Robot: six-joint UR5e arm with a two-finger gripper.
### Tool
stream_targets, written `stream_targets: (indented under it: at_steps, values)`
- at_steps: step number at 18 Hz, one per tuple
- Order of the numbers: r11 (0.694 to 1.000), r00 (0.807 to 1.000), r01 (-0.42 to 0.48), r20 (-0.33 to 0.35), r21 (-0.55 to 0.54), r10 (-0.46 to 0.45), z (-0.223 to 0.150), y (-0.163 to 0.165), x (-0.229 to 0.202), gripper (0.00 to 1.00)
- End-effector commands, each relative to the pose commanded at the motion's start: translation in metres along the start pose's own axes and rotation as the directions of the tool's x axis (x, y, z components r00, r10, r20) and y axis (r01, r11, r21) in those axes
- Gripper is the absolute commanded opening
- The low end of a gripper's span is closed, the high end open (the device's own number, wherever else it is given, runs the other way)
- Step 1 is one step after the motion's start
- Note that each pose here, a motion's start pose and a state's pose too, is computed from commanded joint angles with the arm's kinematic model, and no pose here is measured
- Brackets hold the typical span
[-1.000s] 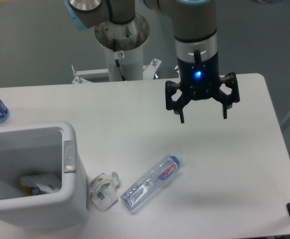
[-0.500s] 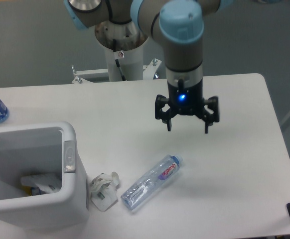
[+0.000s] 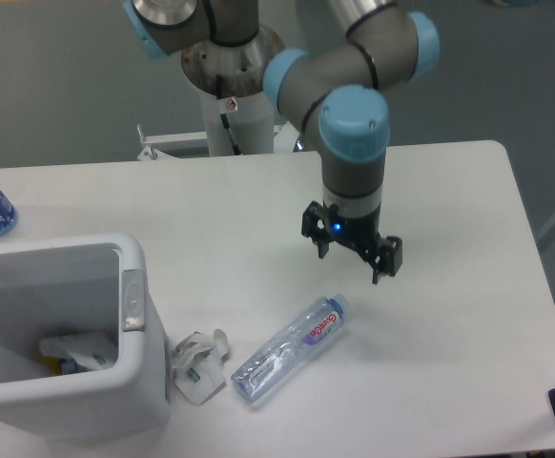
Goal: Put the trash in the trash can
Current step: 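Move the open gripper down toward the clear plastic water bottle, then lower the gripper onto the bottle's labeled end and close on it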
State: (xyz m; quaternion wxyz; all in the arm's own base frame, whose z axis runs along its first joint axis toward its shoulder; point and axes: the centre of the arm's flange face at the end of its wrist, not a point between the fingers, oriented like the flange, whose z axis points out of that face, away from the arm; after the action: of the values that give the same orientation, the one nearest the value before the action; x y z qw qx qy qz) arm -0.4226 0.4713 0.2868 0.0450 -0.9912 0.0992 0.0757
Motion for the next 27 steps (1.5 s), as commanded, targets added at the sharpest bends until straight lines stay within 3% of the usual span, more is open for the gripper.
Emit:
stream_targets:
  at_steps: [12, 27]
  values:
    - [0.999, 0.992, -0.039, -0.117, 0.008, 0.040, 0.058, -0.030, 0.030, 1.00]
    - [0.999, 0.988, -0.040, -0.149, -0.007, 0.038, 0.087, -0.034, 0.029, 1.00]
